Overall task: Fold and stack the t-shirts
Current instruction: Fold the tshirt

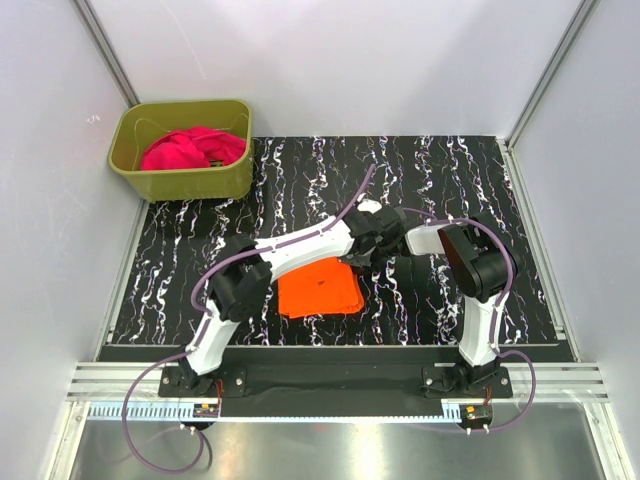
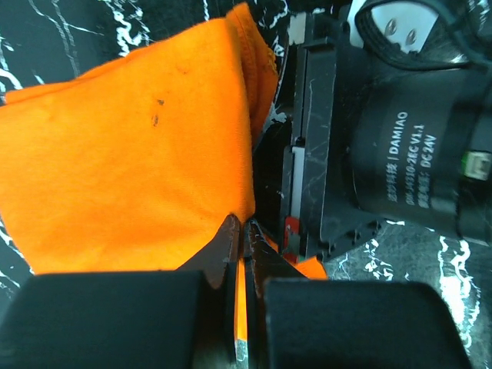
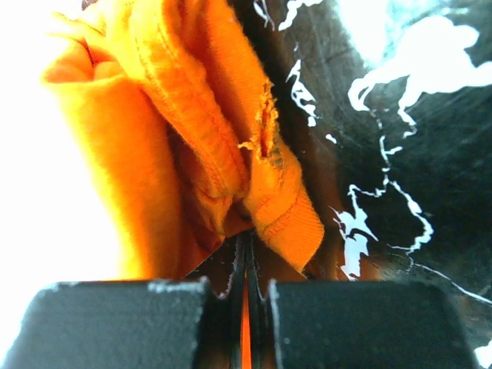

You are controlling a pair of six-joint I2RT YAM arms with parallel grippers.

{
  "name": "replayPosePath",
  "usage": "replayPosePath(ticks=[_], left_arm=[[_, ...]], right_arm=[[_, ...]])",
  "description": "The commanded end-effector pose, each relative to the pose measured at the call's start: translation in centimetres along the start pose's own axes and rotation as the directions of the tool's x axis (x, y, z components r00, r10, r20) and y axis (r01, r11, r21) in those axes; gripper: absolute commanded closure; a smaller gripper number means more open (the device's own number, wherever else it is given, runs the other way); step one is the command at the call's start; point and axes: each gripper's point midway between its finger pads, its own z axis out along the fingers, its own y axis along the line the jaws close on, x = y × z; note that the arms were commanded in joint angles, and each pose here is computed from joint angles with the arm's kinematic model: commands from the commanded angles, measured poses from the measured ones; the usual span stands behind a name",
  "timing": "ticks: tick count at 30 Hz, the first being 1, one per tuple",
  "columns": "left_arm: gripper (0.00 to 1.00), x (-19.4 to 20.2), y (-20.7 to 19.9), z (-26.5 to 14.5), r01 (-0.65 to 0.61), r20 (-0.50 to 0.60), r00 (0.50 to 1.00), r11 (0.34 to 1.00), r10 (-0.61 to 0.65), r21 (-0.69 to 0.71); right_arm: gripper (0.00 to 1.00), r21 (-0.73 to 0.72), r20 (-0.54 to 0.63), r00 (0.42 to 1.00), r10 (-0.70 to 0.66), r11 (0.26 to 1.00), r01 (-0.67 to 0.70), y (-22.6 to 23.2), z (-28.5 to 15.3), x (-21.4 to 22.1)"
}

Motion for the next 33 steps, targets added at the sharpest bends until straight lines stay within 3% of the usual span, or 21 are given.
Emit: replayPosePath(ticks=[1,11,14,15,17,18,23,24,26,28,33], left_arm=[[1.0,-1.8,-1.4,-0.6,0.02,0.034,0.999,0.998,-0.022,0.062],[1.0,-1.8,-0.5,0.2,0.041,0.016,0.999,0.998,-0.042,0.056],[0.78,-2.0,-0.9,0.0,0.029,0.01,1.0,0.995,-0.03,0.098],[0.62,-2.0,-1.1,-0.3,0.027,0.006,1.0,0.993,-0.028,0.119],[0.56,-2.7,-1.1,-1.6,0.023,0.04,0.999,0.986,-0.03,0.164],[0.51,-2.8,-1.3,-2.2,0.024,0.044,0.999,0.98,-0.033,0.195],[0.45,-4.3,-0.3,-6.5,0.032,0.116,0.991,0.946,-0.073,0.323],[0.46,-4.9,0.3,-8.4,0.039,0.137,0.986,0.928,-0.097,0.371],[0.51,-4.3,0.8,-8.2,0.058,0.121,0.986,0.908,-0.118,0.415],[0.51,-4.0,0.5,-10.3,0.074,0.088,0.985,0.813,-0.152,0.578],[0.55,0.1,-1.4,-9.8,0.097,0.027,0.984,0.658,-0.175,0.746]], right_arm=[[1.0,0.102,0.024,1.0,0.011,0.995,-0.014,-2.4,0.8,0.1],[0.97,0.027,0.006,1.0,-0.008,1.0,0.008,-0.1,-1.6,-0.4],[0.96,0.014,0.018,1.0,0.006,1.0,-0.006,0.1,-3.3,-1.1],[0.93,0.027,0.018,0.999,0.028,0.999,-0.029,-0.3,-4.0,-1.3],[0.85,0.028,0.041,0.999,0.002,1.0,-0.003,0.2,-5.3,-1.9],[0.76,0.038,0.038,0.999,0.014,0.999,-0.016,0.0,-6.0,-1.8],[0.68,0.104,0.124,0.989,-0.085,0.992,0.072,0.8,-10.7,-4.4],[0.67,0.127,0.121,0.988,-0.098,0.988,0.083,0.9,-11.4,-4.1],[0.64,0.135,0.133,0.98,-0.15,0.982,0.132,1.5,-12.0,-4.4],[0.56,0.056,0.126,0.981,-0.147,0.988,0.141,3.1,-11.9,-4.4],[0.57,-0.054,0.074,0.984,-0.16,0.985,0.164,7.0,-9.3,-4.9]])
